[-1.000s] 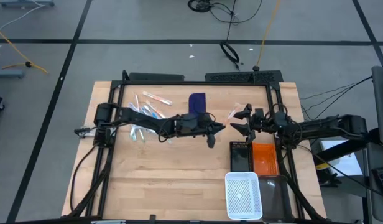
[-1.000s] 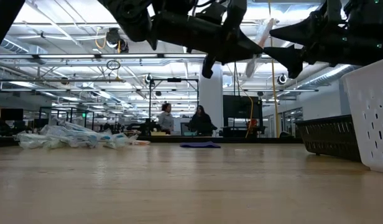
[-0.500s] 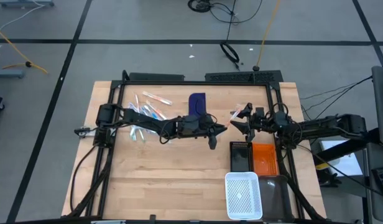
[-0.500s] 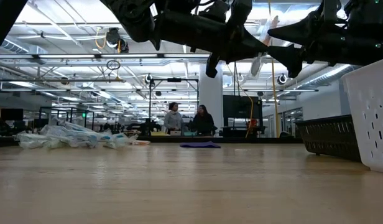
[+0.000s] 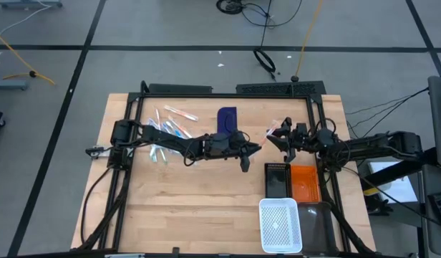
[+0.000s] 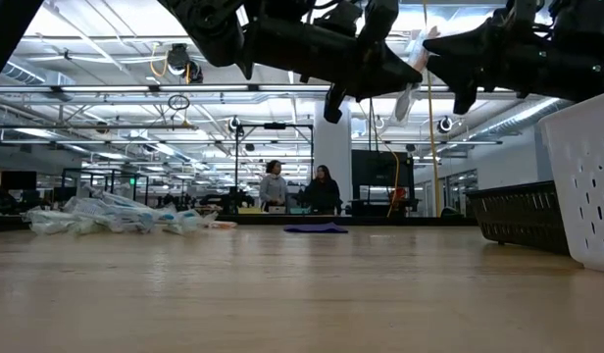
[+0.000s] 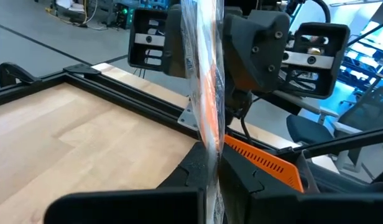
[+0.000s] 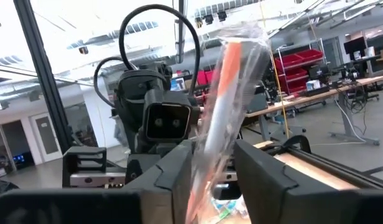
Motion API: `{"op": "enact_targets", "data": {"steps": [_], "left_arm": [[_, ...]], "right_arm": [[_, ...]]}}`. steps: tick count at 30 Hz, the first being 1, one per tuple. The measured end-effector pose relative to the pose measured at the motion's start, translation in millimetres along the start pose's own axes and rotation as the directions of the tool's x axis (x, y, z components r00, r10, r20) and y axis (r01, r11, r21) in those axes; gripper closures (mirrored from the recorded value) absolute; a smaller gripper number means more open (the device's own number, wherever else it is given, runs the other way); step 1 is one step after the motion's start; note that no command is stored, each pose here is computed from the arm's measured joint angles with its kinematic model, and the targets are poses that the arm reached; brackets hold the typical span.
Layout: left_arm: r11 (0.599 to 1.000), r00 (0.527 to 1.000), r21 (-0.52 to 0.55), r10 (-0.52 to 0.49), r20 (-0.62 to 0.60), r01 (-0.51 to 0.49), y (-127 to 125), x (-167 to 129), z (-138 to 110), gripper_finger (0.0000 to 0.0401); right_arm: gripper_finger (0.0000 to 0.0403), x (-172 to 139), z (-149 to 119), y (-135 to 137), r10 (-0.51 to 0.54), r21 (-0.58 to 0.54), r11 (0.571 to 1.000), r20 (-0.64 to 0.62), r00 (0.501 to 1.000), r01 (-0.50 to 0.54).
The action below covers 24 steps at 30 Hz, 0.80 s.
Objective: Pick & Place Toothbrushes
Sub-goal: Put the orange toothbrush into the white bin
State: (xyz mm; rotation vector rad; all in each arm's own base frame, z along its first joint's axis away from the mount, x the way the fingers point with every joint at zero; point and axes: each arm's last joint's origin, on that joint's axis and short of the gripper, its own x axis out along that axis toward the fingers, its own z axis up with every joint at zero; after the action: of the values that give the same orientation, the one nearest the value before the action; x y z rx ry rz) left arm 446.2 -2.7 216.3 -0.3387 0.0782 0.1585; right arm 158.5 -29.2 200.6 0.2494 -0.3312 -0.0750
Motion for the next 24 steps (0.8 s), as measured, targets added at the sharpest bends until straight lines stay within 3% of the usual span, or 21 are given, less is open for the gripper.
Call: {"op": "enact_targets", "data": {"steps": [5, 10, 18, 24], "left_arm": [[1.000, 1.000, 0.001, -0.004, -0.002, 0.004, -3, 0, -1, 0.0393], [1.000, 1.000, 0.013, 0.003, -0.024, -0.003, -1, -1, -4, 0.0378], [0.999, 0.999, 0.023, 0.032, -0.022, -0.032, -1, -1, -4, 0.0387], [0.999, 0.999, 0.041, 0.035, -0.020, -0.034, -1, -1, -4, 0.0343]], "right_arm": [[0.0321, 8, 2, 0, 0.006, -0.017, 1.000, -0.017, 1.000, -0.006], [0.0385, 15, -1, 1, 0.071, -0.045, 0.996, -0.055, 0.996, -0.073], [0.0384, 16, -1, 1, 0.090, -0.039, 0.995, -0.059, 0.994, -0.093], [0.0384, 15, -1, 2, 0.110, -0.030, 0.993, -0.074, 0.991, -0.112]]}}
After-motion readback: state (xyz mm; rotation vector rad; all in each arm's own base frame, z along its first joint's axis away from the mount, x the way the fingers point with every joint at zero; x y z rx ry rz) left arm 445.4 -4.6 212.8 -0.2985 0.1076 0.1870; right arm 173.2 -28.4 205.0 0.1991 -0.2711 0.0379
